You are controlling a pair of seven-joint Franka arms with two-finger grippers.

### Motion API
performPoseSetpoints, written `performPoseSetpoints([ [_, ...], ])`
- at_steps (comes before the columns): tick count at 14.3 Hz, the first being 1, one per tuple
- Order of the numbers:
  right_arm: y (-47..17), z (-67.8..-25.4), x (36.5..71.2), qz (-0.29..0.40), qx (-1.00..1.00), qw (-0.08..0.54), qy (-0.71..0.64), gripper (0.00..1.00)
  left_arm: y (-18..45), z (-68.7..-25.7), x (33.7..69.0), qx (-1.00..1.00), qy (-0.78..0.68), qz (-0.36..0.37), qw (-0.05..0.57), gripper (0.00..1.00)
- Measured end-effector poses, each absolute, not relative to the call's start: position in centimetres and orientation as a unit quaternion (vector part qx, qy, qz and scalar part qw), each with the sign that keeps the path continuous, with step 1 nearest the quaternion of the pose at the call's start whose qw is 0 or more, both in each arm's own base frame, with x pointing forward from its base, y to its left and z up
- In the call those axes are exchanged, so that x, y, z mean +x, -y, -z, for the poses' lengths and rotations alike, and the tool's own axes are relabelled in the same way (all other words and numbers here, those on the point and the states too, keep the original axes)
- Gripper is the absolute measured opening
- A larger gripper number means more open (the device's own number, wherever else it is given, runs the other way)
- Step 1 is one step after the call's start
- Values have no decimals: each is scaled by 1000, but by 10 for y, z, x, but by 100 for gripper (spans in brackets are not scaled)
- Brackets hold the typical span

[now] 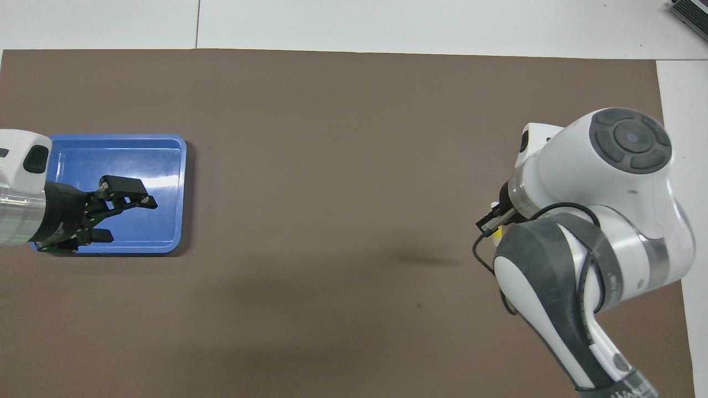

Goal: Transfer and insert pens with both arms
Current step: 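Carry the yellow pen with the right gripper to the clear cup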

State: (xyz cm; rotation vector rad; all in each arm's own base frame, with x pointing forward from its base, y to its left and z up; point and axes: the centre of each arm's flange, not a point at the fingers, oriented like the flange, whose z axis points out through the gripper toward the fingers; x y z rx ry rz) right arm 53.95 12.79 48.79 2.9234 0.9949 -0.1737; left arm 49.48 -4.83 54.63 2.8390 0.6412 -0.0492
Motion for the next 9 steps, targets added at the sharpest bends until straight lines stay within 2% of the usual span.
performPoseSetpoints([
  [4, -58, -487, 552, 74, 910, 67, -402, 18, 3, -555, 496, 987, -132, -9, 89, 100],
  [9, -50, -462, 549, 65, 900, 69, -426, 18, -15, -595, 504, 993, -98, -43, 44, 100],
])
